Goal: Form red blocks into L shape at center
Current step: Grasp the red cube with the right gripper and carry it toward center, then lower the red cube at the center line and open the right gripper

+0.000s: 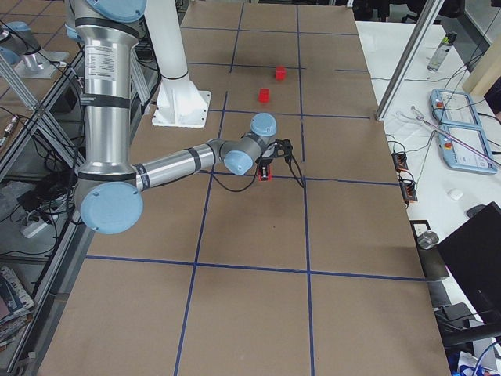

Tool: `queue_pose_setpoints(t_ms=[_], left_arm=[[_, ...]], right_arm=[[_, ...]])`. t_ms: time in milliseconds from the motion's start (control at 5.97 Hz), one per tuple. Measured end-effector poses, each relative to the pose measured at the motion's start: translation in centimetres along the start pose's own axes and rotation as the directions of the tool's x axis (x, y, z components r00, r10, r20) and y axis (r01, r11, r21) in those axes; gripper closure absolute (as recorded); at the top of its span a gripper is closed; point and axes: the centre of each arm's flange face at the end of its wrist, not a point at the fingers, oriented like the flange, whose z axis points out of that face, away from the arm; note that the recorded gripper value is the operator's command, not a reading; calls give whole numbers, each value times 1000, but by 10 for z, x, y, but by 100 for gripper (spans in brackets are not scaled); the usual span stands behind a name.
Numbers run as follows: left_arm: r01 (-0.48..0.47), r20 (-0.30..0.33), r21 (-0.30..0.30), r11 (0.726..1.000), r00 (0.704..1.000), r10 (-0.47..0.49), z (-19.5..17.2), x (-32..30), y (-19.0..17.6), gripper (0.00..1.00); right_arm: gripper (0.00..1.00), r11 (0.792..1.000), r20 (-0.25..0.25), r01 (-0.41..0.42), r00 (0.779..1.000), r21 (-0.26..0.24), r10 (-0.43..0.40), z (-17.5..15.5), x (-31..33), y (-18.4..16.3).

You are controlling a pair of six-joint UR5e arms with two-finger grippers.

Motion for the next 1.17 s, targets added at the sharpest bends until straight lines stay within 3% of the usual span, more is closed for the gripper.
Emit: queue_pose_setpoints(t_ms=[168,335,671,1173], left_arm=[[-2,0,-1,1000,1000,2,0,1,0,0],[-4,-1,0,1000,1000,4,0,2,-1,0],[-31,0,19,999,1000,31,0,5,-5,0],[-87,1,57,995,996,88,7,9,-12,0]], right_arm=[[100,1000,37,-29,999,-8,29,17,-67,6],[100,998,30,-59,998,-17,60,29,-135,9],[100,997,-58,-74,996,-12,74,54,-251,20],[99,995,-111,-98,989,-11,96,100,-321,18]])
